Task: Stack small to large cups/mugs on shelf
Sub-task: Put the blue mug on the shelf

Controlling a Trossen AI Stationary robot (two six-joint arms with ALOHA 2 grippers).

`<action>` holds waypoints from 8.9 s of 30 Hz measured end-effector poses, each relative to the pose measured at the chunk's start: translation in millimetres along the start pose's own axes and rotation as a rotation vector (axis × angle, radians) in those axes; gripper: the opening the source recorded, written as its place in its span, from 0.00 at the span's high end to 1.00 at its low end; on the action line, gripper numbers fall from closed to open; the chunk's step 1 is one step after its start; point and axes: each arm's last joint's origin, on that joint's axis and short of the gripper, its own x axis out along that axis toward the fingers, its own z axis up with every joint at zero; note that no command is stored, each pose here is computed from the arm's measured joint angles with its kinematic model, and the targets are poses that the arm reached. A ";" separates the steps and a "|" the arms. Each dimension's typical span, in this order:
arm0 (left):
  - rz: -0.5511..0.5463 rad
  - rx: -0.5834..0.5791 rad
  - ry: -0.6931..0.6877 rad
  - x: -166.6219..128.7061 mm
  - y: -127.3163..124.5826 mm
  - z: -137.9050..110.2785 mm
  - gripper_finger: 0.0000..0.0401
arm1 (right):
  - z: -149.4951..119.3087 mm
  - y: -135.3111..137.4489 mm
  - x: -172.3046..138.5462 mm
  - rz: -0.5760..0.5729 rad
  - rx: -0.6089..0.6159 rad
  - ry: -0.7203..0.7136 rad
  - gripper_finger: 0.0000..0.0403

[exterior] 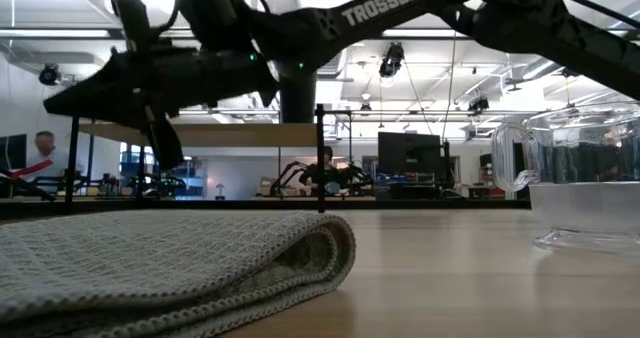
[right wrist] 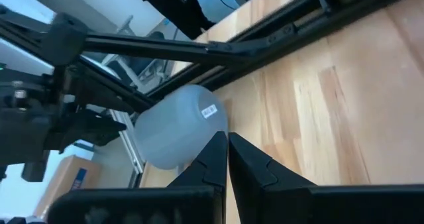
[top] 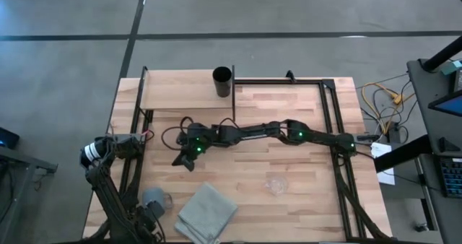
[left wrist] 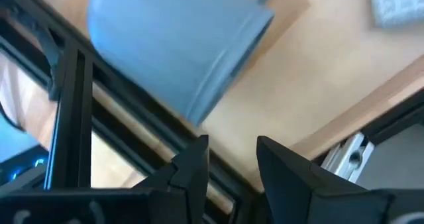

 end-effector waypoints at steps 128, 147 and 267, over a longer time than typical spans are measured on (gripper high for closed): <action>-0.090 -0.016 0.003 -11.4 0.2 18.6 0.74 | -9.7 40.2 24.6 0.302 0.008 0.008 0.98; 0.078 -0.060 -0.005 21.4 -20.3 18.8 0.82 | 0.2 26.3 16.2 0.302 0.041 0.011 0.98; 0.266 0.212 -0.418 56.3 27.2 17.0 0.95 | 50.1 44.9 -22.0 0.241 0.157 -0.169 0.98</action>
